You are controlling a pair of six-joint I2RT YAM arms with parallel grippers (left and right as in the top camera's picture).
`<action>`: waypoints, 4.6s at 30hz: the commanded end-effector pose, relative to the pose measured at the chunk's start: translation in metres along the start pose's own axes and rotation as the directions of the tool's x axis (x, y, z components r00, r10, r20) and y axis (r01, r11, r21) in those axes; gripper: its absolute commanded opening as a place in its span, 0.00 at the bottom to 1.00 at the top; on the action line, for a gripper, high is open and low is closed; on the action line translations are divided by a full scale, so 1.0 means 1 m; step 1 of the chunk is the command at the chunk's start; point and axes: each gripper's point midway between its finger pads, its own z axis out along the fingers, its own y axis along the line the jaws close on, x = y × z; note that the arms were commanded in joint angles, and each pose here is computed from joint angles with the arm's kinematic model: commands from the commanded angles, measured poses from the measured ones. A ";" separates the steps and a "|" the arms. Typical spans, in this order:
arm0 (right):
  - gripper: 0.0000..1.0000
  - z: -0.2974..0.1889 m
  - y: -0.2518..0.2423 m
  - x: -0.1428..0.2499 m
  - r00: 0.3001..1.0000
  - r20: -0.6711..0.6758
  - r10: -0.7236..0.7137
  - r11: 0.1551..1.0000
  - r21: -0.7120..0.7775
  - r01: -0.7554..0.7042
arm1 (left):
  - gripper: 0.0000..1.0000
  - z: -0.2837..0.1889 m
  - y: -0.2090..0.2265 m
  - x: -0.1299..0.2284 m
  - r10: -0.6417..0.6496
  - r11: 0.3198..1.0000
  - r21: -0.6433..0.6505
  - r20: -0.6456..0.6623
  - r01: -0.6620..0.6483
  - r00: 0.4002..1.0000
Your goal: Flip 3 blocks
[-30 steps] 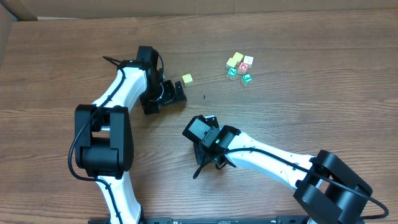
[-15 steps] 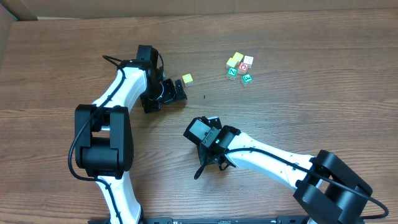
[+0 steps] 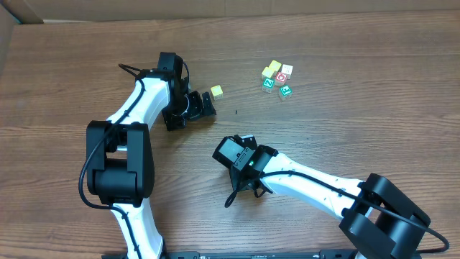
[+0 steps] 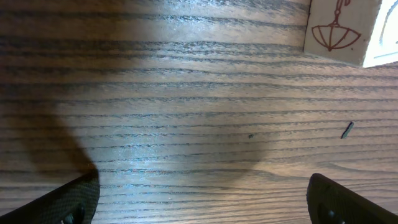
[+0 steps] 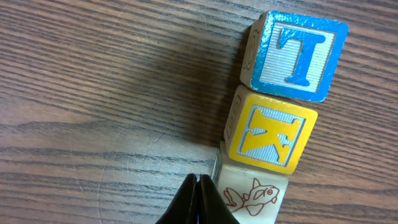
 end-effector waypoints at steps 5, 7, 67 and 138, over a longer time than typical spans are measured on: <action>0.04 -0.004 0.006 -0.011 0.999 0.046 0.001 1.000 -0.016 0.000 | 1.00 0.014 0.005 0.005 0.022 1.000 -0.016 -0.025 -0.022 0.999; 0.04 -0.013 0.010 -0.021 0.998 0.059 0.004 0.999 -0.033 -0.002 | 1.00 0.014 0.005 0.005 0.022 1.000 -0.016 -0.025 -0.022 0.999; 1.00 -0.345 -0.135 -0.091 0.661 0.605 0.444 0.890 -0.384 -0.246 | 1.00 0.014 0.004 0.005 0.022 1.000 -0.016 -0.025 -0.022 0.999; 1.00 -0.305 -0.281 0.016 -0.400 0.687 0.606 0.702 -0.699 -0.138 | 1.00 0.014 0.005 0.005 0.022 1.000 -0.016 -0.025 -0.022 0.999</action>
